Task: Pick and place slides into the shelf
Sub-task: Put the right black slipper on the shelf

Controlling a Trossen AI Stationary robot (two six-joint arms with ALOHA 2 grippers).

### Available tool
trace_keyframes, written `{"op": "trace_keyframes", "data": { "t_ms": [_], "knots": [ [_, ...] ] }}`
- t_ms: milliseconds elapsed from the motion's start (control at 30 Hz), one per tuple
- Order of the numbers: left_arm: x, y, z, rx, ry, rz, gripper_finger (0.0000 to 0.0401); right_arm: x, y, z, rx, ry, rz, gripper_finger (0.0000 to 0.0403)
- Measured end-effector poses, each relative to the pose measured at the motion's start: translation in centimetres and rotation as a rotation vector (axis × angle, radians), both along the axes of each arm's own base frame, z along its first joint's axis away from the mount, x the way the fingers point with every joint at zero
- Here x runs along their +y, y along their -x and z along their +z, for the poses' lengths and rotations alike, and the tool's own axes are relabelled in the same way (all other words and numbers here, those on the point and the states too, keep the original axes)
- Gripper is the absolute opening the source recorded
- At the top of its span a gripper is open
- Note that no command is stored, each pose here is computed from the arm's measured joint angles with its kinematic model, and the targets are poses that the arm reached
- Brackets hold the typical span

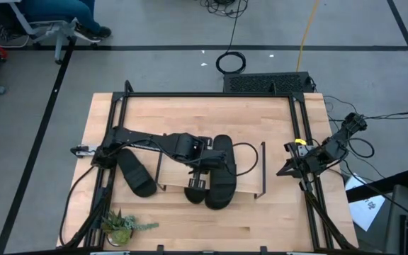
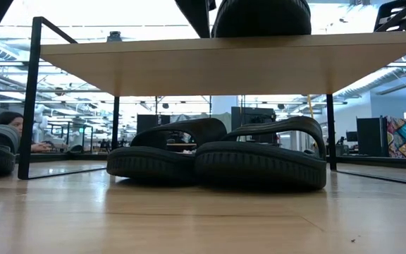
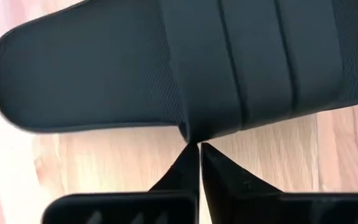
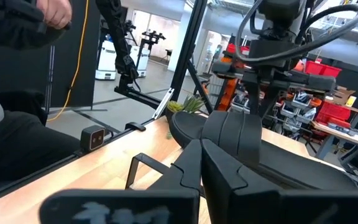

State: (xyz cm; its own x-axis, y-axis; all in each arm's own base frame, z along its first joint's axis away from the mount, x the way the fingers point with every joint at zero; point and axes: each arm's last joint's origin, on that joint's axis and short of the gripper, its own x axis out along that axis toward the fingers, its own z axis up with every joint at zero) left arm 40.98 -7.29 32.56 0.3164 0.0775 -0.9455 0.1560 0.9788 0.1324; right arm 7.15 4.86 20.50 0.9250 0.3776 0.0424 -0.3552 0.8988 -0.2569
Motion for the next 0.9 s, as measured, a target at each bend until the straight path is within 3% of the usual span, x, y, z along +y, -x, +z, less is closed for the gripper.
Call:
{"op": "trace_keyframes", "data": {
  "t_ms": [200, 600, 900],
  "knots": [
    [0.1, 0.0, 0.0, -0.002, 0.041, 0.053, 0.0004, 0.0, 0.0, 0.0, 0.000, 0.000, 0.000, 0.0000],
    [0.5, -1.1, -2.1, -0.012, 0.079, 0.044, 0.0000, 0.0, 0.0, 0.0, -0.002, -0.001, 0.000, 0.0000],
    [0.7, -1.7, -2.1, -0.057, 0.097, 0.019, 0.0000, 0.0, 0.0, 0.0, -0.002, -0.001, 0.000, 0.0000]
  ]
}}
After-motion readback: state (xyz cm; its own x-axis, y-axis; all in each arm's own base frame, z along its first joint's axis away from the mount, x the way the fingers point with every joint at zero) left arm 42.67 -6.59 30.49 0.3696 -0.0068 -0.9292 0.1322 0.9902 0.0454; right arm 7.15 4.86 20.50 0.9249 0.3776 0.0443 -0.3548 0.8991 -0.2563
